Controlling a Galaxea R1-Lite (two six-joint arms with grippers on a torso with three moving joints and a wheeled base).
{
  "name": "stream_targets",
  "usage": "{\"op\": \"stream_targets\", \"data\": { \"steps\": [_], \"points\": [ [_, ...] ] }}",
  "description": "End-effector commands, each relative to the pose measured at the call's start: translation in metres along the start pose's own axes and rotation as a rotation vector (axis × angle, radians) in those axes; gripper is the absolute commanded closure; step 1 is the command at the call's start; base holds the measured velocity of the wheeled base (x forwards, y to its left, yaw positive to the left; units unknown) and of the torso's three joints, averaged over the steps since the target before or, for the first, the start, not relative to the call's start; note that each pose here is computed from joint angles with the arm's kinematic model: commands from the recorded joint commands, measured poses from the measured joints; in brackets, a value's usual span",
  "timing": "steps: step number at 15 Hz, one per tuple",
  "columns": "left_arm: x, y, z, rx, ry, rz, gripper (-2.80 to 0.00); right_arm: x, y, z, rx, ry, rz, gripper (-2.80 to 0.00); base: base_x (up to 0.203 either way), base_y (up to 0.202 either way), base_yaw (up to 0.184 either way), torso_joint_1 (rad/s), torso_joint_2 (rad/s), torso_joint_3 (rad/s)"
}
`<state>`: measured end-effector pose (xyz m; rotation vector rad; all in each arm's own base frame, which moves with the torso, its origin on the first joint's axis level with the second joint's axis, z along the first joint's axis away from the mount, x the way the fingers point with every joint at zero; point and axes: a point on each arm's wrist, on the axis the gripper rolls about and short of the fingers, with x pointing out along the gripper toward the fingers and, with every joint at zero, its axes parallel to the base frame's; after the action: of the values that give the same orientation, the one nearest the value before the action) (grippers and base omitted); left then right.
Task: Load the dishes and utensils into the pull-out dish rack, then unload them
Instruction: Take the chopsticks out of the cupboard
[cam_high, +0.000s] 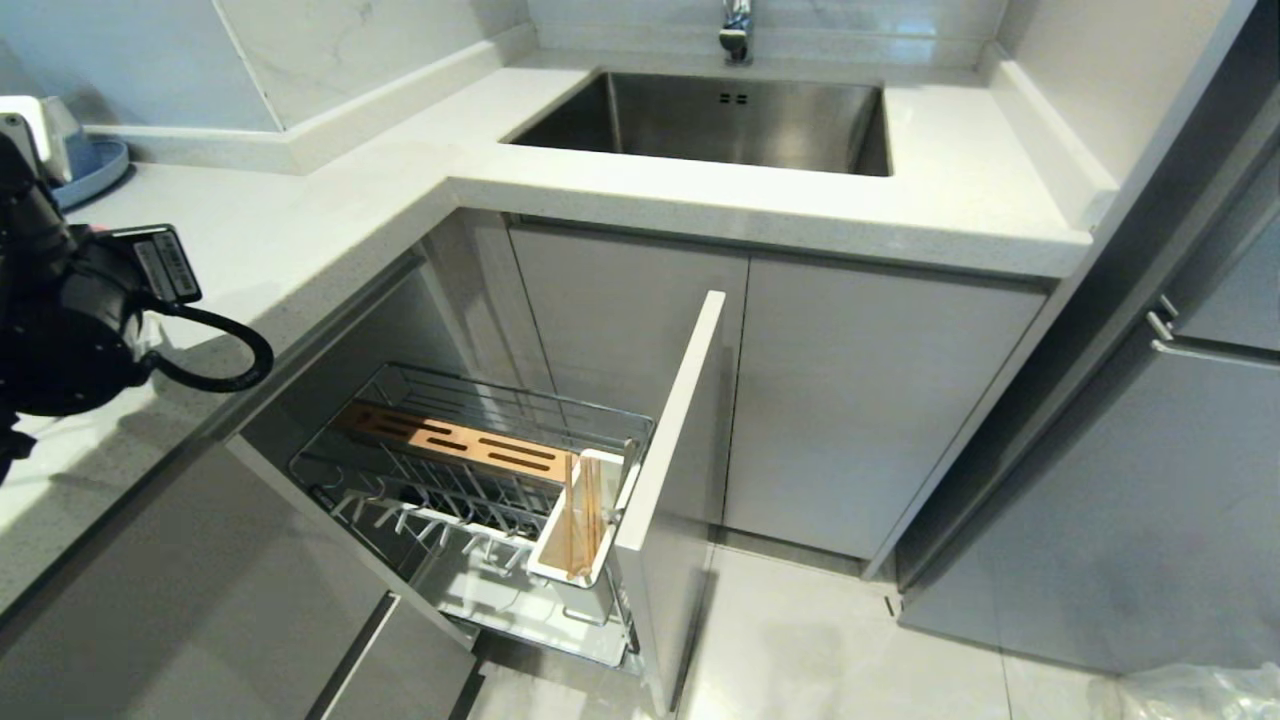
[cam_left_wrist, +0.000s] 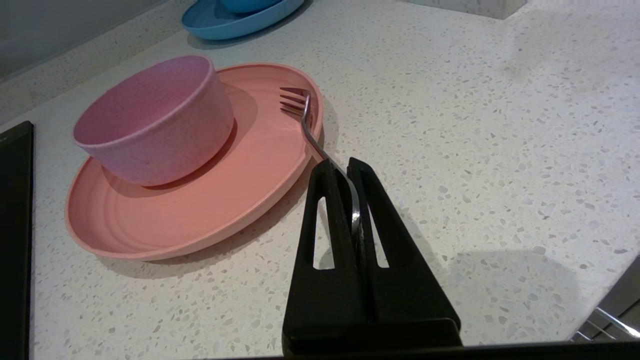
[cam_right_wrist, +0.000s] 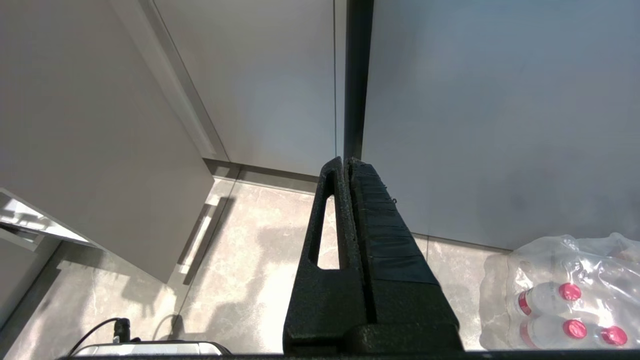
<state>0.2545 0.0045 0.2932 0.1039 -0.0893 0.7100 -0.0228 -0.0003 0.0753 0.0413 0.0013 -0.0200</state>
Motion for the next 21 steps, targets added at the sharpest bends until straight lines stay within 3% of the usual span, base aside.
{"op": "stream_targets", "data": {
  "steps": [1, 6, 10, 17, 21],
  "points": [
    [-0.001, 0.002, 0.005, -0.017, -0.018, 0.009, 0.0, 0.0, 0.0, 0.0, 0.0, 0.001, 0.0, 0.0, 0.0, 0.0, 0.0, 0.0, 0.0, 0.0],
    [-0.013, 0.018, 0.031, -0.089, -0.101, 0.029, 0.0, 0.0, 0.0, 0.0, 0.0, 0.001, 0.0, 0.0, 0.0, 0.0, 0.0, 0.0, 0.0, 0.0],
    [0.0, 0.033, 0.035, -0.091, -0.122, 0.108, 0.0, 0.0, 0.0, 0.0, 0.0, 0.001, 0.0, 0.0, 0.0, 0.0, 0.0, 0.0, 0.0, 0.0],
    [0.042, 0.042, 0.02, -0.061, -0.141, 0.13, 0.0, 0.0, 0.0, 0.0, 0.0, 0.001, 0.0, 0.0, 0.0, 0.0, 0.0, 0.0, 0.0, 0.0],
    [0.056, 0.038, 0.013, -0.075, -0.141, 0.09, 0.0, 0.0, 0.0, 0.0, 0.0, 0.001, 0.0, 0.0, 0.0, 0.0, 0.0, 0.0, 0.0, 0.0]
  ]
}}
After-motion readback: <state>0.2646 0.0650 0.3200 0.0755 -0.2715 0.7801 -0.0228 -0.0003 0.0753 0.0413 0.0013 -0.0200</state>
